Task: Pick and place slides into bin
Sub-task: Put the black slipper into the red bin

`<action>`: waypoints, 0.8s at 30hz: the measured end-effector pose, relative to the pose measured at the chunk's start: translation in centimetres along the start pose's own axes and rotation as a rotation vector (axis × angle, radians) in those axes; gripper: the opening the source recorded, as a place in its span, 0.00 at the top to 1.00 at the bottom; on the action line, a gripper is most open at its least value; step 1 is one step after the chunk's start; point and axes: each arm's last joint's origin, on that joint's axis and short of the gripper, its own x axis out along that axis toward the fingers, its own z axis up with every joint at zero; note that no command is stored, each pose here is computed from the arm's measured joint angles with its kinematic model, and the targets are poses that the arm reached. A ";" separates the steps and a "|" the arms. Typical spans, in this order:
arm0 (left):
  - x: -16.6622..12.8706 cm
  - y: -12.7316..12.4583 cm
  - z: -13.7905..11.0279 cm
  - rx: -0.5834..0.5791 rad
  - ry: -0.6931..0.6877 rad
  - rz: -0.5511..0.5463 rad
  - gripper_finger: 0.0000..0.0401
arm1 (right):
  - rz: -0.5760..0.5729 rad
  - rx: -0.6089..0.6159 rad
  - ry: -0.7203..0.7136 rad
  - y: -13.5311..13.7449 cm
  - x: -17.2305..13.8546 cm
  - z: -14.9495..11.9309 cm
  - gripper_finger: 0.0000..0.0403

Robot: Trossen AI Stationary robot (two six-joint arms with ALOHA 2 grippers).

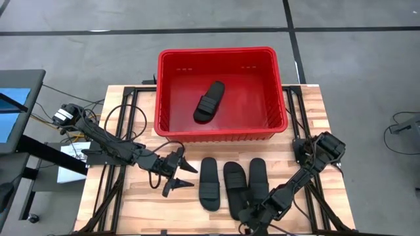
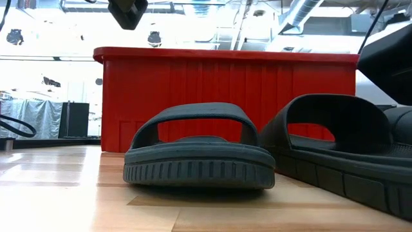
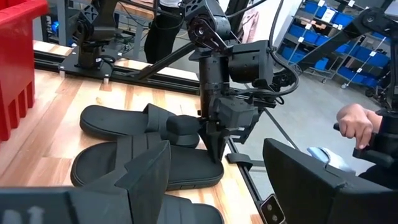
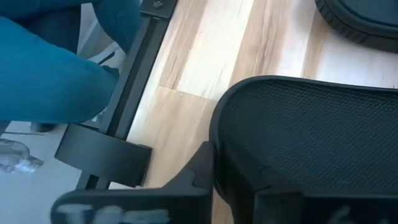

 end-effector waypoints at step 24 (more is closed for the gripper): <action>0.0 -0.3 -0.1 0.019 0.003 -0.010 0.38 | -0.215 -0.195 0.159 3.8 -6.6 3.6 1.00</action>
